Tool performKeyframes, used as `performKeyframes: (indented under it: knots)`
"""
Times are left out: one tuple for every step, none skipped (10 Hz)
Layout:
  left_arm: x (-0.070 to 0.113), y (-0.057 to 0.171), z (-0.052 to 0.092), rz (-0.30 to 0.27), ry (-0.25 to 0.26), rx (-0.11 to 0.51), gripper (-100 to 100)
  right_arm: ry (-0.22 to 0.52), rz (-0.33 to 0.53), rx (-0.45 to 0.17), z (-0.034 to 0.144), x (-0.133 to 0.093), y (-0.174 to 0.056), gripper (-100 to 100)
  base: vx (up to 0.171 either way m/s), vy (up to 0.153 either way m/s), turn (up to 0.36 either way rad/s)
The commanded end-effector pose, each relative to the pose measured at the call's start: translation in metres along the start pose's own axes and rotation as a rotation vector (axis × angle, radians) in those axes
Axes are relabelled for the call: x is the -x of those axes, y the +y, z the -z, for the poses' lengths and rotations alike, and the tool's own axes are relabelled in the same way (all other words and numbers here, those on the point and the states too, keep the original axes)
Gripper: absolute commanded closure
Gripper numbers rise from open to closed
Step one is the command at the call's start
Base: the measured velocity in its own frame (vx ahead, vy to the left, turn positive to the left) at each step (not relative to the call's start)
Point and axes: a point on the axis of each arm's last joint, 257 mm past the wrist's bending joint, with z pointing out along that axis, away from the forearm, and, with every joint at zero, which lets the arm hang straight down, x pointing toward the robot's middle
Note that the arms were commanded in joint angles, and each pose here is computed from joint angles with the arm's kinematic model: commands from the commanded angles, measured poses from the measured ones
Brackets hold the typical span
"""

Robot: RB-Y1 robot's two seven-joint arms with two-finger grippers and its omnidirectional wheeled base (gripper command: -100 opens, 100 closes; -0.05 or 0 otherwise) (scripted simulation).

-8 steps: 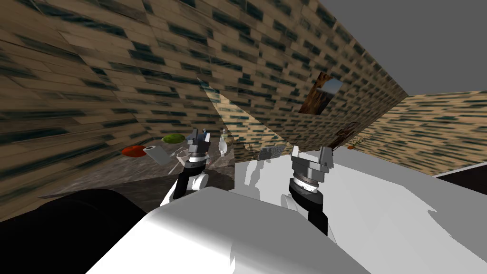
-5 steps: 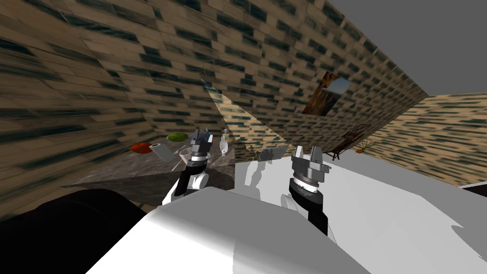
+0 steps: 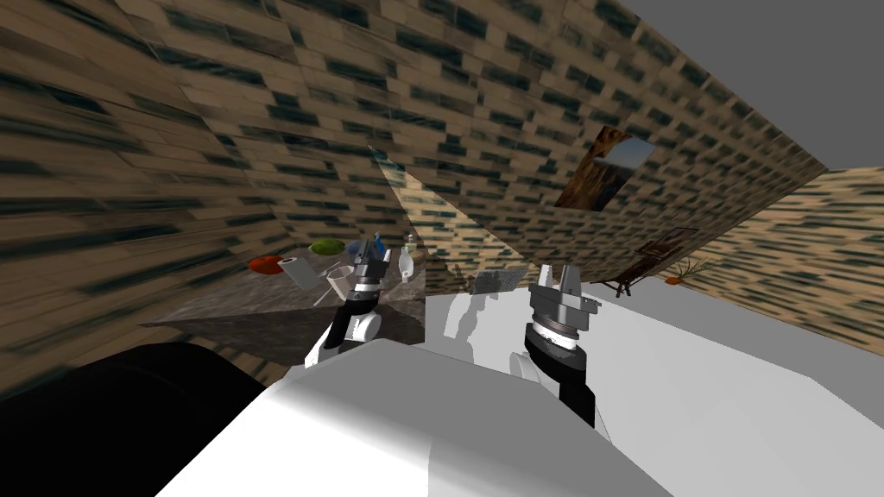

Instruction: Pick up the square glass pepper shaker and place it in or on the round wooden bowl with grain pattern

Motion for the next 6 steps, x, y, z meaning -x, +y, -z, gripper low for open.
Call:
performKeyframes:
  knots:
    - [0.009,0.014,0.002,0.054,-0.019,0.031,-100,0.000,0.000,0.000,0.000,0.000,0.000,0,0.017,-0.039,0.080]
    - [0.014,0.025,0.004,0.087,-0.033,0.053,-100,0.000,0.000,0.000,0.000,0.000,0.000,0,0.018,-0.041,0.064]
    - [0.020,0.036,0.006,0.120,-0.048,0.076,-100,0.000,0.000,0.000,0.000,0.000,0.000,0,0.019,-0.045,0.054]
    - [0.025,0.047,0.008,0.155,-0.062,0.096,-100,0.000,0.000,0.000,0.000,0.000,0.000,0,0.022,-0.043,0.041]
    - [0.031,0.058,0.011,0.189,-0.078,0.118,-100,0.000,0.000,0.000,0.000,0.000,0.000,0,0.026,-0.043,0.036]
    - [0.038,0.073,0.016,0.222,-0.101,0.147,-100,0.000,0.000,0.000,0.000,0.000,0.000,0,0.022,-0.045,0.030]
